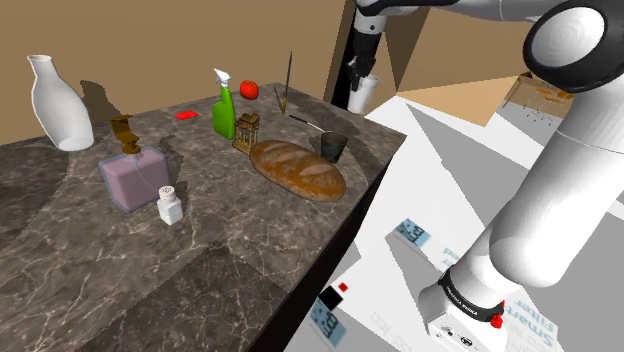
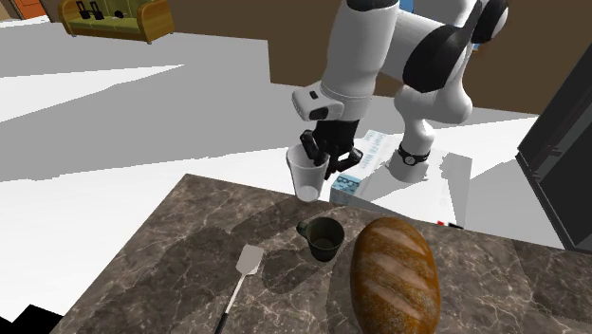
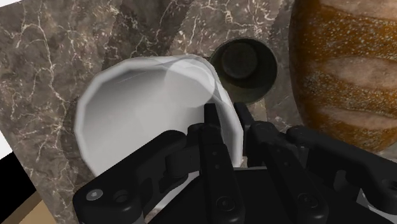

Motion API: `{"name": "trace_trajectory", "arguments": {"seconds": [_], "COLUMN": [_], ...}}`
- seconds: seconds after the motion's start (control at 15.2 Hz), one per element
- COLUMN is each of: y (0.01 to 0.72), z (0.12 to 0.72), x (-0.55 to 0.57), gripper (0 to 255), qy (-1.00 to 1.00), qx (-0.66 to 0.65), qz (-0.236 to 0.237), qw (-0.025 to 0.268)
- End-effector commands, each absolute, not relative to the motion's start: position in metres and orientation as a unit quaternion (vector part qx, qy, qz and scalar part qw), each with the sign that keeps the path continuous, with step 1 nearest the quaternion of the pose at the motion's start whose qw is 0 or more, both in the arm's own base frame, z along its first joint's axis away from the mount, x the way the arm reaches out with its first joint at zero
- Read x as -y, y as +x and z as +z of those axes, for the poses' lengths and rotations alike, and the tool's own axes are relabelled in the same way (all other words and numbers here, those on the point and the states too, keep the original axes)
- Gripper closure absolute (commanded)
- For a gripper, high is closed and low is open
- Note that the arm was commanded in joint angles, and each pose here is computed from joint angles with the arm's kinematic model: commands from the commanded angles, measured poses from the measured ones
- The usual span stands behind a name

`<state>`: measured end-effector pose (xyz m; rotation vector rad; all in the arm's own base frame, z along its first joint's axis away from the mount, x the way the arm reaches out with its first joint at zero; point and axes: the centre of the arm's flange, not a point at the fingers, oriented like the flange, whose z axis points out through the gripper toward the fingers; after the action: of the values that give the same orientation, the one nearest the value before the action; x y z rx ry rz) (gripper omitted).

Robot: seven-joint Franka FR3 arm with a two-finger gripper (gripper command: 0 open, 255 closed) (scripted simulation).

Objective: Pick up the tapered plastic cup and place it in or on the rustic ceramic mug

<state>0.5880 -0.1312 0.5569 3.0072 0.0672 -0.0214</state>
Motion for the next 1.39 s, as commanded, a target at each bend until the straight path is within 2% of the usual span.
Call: {"name": "trace_trajectory", "arguments": {"seconds": [0.0, 0.13, 1.32], "y": [0.589, 0.592, 0.592], "z": [0.560, 0.566, 0.471], "x": [0.104, 0.072, 0.072], "gripper": [255, 255, 255], "qy": [0.997, 0.997, 0.997], "qx": [-0.022, -0.022, -0.022], "qz": [-0.007, -0.007, -0.007], "qw": [0.067, 0.067, 0.067]}}
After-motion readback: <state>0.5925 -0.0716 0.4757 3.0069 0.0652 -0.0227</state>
